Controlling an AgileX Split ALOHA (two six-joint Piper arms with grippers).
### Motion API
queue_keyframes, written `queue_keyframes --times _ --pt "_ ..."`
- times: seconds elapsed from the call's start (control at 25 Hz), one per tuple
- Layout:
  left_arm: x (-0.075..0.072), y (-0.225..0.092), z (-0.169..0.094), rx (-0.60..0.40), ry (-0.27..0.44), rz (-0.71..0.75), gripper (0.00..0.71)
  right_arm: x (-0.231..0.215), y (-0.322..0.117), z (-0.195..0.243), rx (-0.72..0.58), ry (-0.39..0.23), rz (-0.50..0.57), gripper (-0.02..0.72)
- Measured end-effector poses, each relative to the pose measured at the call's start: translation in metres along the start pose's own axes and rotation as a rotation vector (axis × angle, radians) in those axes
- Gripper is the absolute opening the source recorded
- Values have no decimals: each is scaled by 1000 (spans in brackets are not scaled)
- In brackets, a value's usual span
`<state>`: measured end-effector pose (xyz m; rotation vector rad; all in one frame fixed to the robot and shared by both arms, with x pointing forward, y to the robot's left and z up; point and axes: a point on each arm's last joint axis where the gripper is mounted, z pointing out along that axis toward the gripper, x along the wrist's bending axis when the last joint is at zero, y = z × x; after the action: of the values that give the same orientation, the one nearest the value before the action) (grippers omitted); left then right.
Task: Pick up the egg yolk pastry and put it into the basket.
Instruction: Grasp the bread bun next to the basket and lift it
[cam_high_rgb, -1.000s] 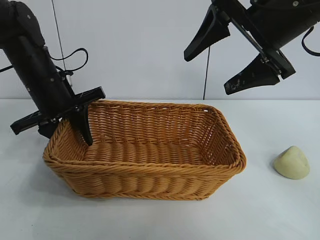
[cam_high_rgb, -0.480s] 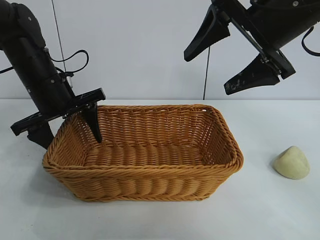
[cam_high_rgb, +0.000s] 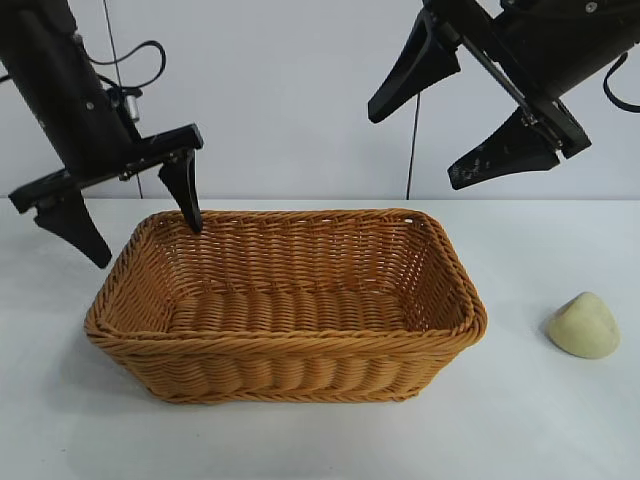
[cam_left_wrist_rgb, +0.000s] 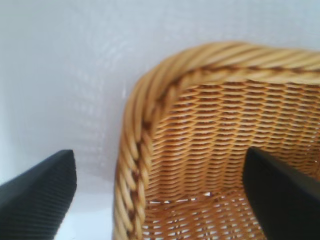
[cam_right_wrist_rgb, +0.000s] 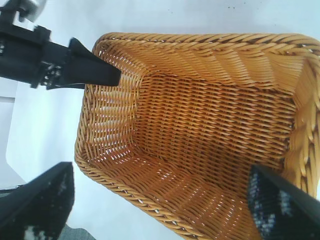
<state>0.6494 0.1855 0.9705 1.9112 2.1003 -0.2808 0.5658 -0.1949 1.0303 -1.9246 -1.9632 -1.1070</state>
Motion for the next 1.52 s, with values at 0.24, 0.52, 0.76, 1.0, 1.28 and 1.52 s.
queue_keyframes --times 0.24,0.52,0.76,1.0,1.28,1.52 --pt "1 2 -37 -75 130 111 695 0 0 0 0 0 0 645" --pt "8 0 -57 -101 264 182 695 0 0 0 0 0 0 645" --pt "25 4 -63 -106 356 198 695 0 0 0 0 0 0 645" --pt "70 12 -78 -92 388 113 695 0 0 0 0 0 0 645" --pt "82 11 -93 -112 346 85 695 0 0 0 4 2 0 645" --pt "71 -19 -124 -157 307 122 695 0 -1 0 6 2 0 645"
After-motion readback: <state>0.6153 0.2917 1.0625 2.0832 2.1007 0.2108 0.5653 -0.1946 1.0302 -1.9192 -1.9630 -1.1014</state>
